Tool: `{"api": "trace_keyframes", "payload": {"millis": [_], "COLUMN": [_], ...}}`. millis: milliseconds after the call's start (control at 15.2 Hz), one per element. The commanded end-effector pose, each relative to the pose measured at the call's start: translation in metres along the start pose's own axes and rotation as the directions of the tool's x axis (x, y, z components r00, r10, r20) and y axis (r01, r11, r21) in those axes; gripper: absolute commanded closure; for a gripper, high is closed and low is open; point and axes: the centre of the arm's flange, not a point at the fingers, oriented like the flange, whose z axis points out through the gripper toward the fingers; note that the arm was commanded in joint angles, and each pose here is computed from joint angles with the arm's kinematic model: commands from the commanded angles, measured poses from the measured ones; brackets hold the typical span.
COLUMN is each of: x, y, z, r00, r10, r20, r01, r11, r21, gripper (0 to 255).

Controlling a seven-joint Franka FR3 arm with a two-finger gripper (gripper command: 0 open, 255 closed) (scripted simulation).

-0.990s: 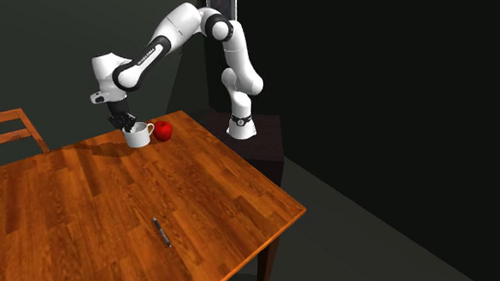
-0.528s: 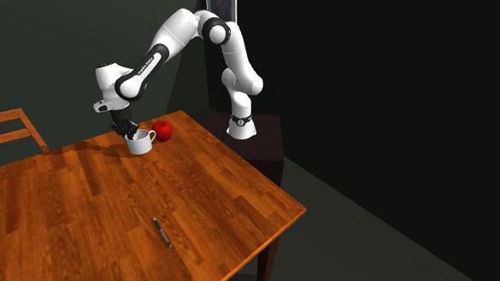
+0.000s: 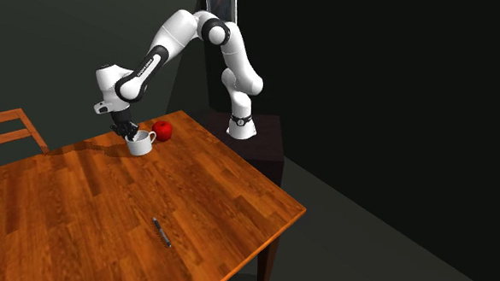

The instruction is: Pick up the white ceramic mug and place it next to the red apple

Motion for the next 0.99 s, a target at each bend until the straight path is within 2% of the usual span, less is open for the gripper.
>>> {"api": "trace_keyframes", "payload": {"millis": [0,330,594,924], "x": [0.000,0.000,0.000,0.000], "y": [0.000,0.000,0.000,0.000], "z": [0.000,0.000,-0.050,-0.050], "r00": [1.000,1.000,1.000,1.000], "r10": [0.000,0.000,0.000,0.000], "r20": [0.000,0.000,0.000,0.000], "r01": [0.000,0.000,0.000,0.000], "r11": [1.000,1.000,1.000,1.000], "r21": [0.000,0.000,0.000,0.000], "gripper": [0,0,0,0]}}
